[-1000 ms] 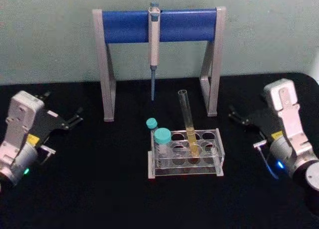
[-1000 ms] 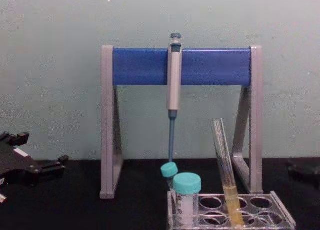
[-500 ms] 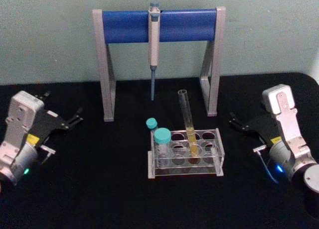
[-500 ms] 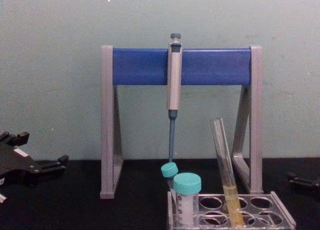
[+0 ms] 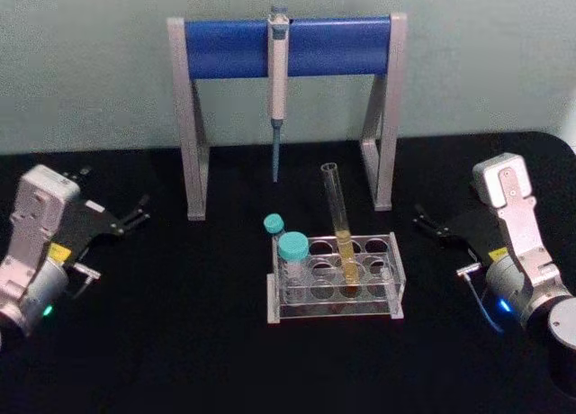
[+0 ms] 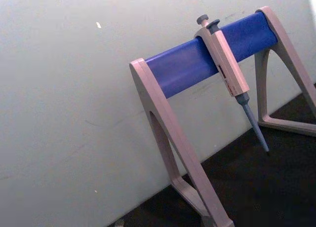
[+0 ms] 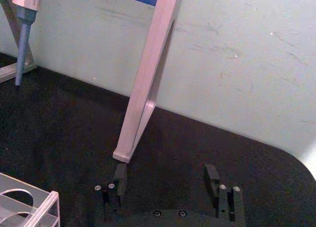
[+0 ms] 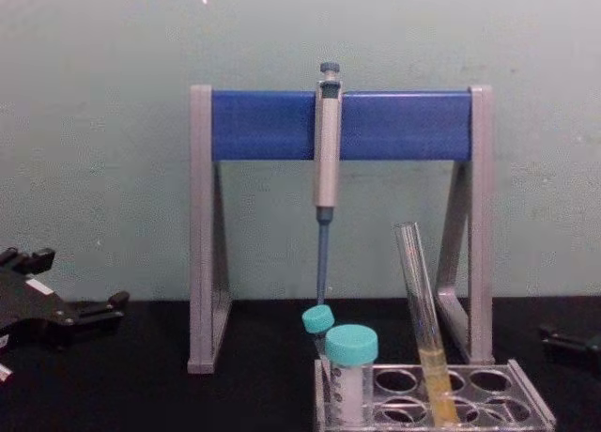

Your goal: Pick up the test tube from the test tube rack, shake it, then place it back into the test tube rack.

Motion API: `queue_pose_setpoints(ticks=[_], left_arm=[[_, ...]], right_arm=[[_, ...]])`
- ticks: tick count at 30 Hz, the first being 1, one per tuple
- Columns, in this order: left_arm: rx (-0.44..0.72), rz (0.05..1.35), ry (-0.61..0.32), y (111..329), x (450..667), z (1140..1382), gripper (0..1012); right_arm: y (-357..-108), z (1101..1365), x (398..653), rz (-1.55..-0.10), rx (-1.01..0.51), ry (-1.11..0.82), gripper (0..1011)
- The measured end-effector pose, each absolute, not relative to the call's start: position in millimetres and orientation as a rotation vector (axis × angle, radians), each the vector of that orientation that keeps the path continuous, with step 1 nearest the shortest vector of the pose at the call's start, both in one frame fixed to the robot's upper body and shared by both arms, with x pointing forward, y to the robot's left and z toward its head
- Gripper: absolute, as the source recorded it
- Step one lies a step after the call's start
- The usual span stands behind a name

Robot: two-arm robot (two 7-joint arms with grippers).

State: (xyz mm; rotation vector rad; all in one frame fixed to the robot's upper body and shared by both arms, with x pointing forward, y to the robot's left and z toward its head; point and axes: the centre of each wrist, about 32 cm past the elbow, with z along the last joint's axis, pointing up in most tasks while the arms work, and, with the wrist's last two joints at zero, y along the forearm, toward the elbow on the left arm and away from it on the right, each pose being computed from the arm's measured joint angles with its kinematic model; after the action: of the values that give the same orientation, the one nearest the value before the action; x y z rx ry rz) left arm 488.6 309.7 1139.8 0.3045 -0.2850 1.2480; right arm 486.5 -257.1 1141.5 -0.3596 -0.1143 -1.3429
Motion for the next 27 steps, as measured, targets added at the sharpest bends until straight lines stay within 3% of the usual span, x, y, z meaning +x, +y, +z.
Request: queue_pose_setpoints(ticks=[27], left_arm=[[0.304, 1.248, -0.285, 309.6, 488.6, 1139.8, 1001]], right_arm=[[-256.9, 1141.7, 486.4, -1.343, -0.360, -0.116, 1000]])
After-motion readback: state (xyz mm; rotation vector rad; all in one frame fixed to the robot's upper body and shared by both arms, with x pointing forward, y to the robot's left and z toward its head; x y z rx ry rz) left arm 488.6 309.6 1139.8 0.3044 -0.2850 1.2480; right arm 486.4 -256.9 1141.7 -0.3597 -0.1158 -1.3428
